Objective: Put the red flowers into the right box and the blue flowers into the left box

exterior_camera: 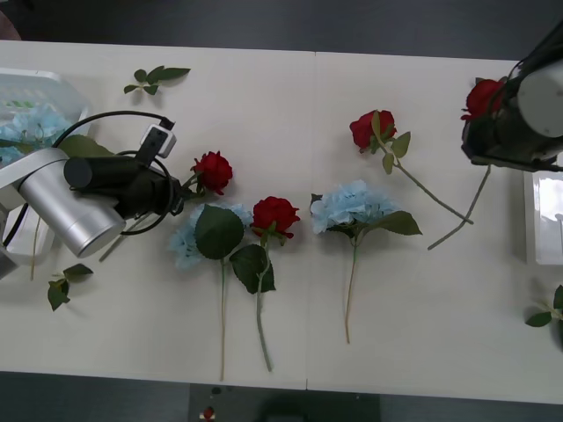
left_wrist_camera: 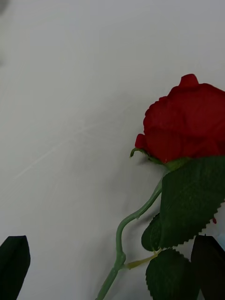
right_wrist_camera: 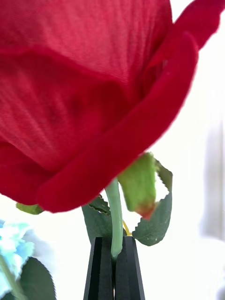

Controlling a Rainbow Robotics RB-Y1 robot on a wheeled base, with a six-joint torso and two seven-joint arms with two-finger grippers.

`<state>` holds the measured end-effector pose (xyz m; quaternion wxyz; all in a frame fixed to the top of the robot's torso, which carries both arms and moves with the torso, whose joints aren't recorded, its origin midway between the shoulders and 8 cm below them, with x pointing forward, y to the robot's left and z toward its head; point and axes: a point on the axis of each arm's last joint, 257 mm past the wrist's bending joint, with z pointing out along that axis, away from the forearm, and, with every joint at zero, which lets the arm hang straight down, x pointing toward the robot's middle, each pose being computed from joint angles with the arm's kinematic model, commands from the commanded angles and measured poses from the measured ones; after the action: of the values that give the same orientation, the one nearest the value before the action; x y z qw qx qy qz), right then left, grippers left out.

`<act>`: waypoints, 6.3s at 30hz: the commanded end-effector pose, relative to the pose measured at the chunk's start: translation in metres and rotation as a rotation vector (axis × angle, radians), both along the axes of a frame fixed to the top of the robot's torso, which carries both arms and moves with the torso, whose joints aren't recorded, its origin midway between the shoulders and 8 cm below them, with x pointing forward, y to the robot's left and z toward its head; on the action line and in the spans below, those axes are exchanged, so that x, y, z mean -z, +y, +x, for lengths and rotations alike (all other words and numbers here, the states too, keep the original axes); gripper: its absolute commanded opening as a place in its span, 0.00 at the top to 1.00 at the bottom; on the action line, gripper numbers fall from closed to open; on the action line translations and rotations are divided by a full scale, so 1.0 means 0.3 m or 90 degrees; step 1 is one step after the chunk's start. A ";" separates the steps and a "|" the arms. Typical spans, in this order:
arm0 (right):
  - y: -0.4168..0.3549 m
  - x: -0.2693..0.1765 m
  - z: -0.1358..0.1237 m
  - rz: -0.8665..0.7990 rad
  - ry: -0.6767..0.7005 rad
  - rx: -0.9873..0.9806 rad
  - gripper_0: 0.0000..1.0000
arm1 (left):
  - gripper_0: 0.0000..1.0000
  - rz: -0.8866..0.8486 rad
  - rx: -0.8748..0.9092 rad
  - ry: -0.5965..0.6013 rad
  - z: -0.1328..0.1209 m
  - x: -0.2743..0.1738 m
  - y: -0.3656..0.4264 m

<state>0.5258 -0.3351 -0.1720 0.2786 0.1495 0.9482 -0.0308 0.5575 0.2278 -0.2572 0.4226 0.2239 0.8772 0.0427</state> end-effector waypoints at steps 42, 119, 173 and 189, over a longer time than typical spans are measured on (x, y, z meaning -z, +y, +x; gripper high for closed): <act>-1.033 0.039 -0.081 -0.080 -0.041 0.057 1.00 | 0.92 -0.015 0.005 0.038 0.057 0.131 -0.031; 0.676 -0.564 -0.380 0.656 -0.232 -0.854 0.00 | 1.00 -0.958 -0.036 0.061 -0.221 -1.076 -1.056; 0.823 -0.556 -0.310 0.680 -0.239 -0.822 1.00 | 0.00 -0.946 -0.035 0.050 -0.211 -1.071 -1.037; 0.462 -0.491 -0.246 0.531 -0.202 -0.700 1.00 | 0.00 -0.946 -0.035 0.050 -0.211 -1.071 -1.037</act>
<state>0.4519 -0.1696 -0.0316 0.2998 -0.2695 0.7474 0.5282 0.4950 -0.0873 0.0388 0.4079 -0.1581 0.7072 -0.5554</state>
